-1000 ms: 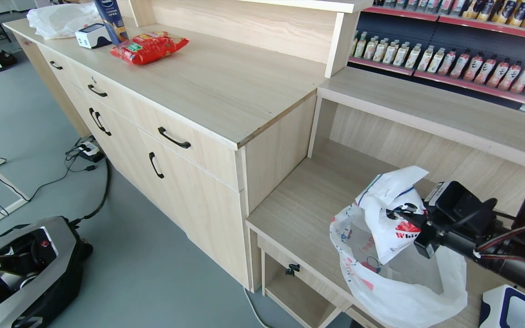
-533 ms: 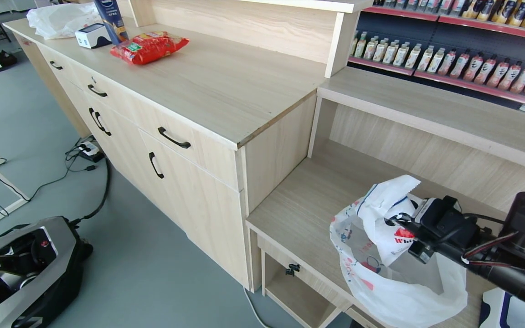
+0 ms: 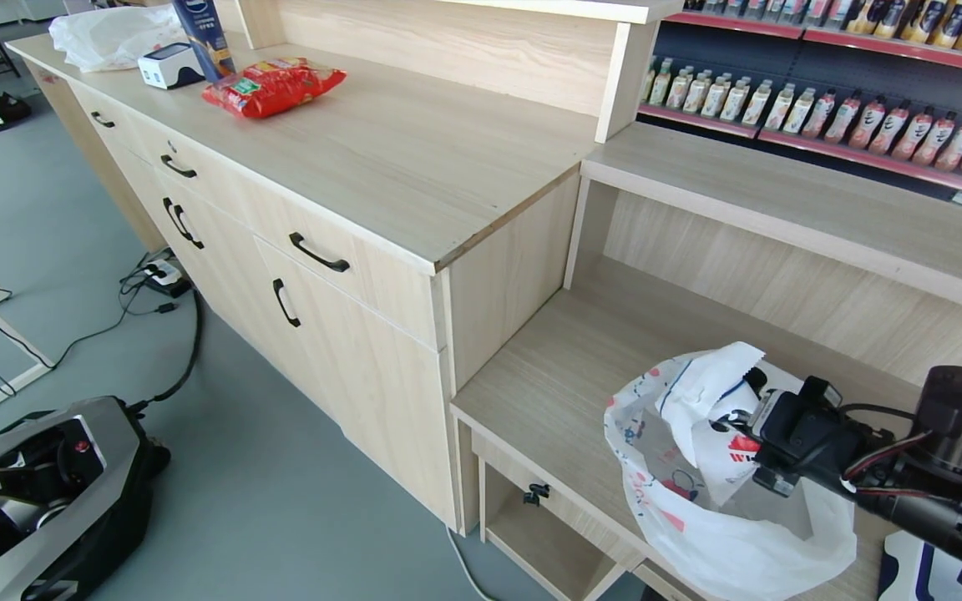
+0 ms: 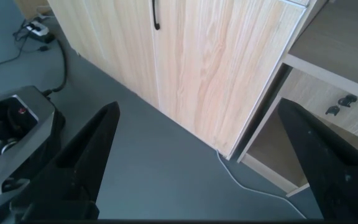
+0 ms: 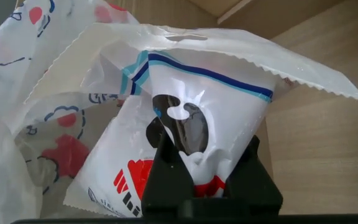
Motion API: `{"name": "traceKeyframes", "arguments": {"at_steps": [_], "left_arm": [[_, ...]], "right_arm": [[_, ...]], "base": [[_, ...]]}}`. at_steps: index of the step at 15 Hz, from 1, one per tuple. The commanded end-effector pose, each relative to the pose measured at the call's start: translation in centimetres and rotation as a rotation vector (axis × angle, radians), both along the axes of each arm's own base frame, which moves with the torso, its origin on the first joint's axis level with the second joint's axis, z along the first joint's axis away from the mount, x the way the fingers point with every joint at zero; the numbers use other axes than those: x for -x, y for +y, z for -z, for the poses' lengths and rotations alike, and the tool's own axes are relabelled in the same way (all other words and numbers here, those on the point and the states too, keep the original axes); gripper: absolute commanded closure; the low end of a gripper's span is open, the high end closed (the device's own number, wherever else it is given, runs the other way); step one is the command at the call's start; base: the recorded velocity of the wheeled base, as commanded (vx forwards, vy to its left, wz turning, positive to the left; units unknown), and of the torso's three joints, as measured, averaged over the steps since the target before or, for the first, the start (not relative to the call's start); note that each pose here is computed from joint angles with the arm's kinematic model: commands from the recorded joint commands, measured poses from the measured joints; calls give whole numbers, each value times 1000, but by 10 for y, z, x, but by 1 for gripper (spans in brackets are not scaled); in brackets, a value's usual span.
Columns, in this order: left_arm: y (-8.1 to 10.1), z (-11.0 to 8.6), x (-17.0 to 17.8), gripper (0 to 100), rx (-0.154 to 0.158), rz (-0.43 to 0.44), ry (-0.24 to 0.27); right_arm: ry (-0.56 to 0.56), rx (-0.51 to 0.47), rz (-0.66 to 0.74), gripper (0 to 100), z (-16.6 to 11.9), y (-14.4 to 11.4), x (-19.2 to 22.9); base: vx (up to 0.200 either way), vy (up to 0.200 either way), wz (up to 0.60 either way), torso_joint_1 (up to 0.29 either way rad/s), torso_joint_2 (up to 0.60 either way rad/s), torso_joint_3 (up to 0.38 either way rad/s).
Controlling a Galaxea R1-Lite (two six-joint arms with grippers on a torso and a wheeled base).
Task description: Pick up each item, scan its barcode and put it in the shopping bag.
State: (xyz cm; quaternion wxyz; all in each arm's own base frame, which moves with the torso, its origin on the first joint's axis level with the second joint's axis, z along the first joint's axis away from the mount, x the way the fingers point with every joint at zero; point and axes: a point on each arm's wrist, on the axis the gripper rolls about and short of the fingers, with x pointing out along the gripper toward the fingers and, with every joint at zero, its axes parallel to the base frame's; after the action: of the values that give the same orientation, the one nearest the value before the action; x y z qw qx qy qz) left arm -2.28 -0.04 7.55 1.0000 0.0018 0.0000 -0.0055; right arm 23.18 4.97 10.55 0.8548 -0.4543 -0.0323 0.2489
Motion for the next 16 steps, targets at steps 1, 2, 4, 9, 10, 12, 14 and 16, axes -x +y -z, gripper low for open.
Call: {"name": "traceKeyframes", "arguments": {"at_steps": [1, 2, 4, 9, 10, 12, 14, 16], "left_arm": [[0, 0, 0, 0, -1, 0, 0], [0, 0, 0, 0, -1, 0, 0], [0, 0, 0, 0, 1, 0, 0], [0, 0, 0, 0, -1, 0, 0], [0, 0, 0, 0, 1, 0, 0], [0, 0, 0, 0, 1, 0, 0], [0, 0, 0, 0, 1, 0, 0], [0, 0, 0, 0, -1, 0, 0]], "right_arm": [[20, 5, 12, 100, 3, -4, 0], [37, 7, 15, 100, 4, -6, 1], [73, 12, 17, 100, 4, -6, 5], [108, 10, 18, 100, 9, -7, 10], [108, 10, 18, 100, 9, -7, 10], [142, 11, 26, 100, 9, -9, 16], [159, 0, 30, 100, 9, -9, 17], [165, -1, 32, 100, 10, -10, 18]], "base": [[0, 0, 0, 0, 0, 0], [0, 0, 0, 0, 0, 0], [0, 0, 0, 0, 0, 0], [0, 0, 0, 0, 0, 0], [0, 0, 0, 0, 0, 0], [0, 0, 0, 0, 0, 0], [0, 0, 0, 0, 0, 0], [0, 0, 0, 0, 0, 0]]}}
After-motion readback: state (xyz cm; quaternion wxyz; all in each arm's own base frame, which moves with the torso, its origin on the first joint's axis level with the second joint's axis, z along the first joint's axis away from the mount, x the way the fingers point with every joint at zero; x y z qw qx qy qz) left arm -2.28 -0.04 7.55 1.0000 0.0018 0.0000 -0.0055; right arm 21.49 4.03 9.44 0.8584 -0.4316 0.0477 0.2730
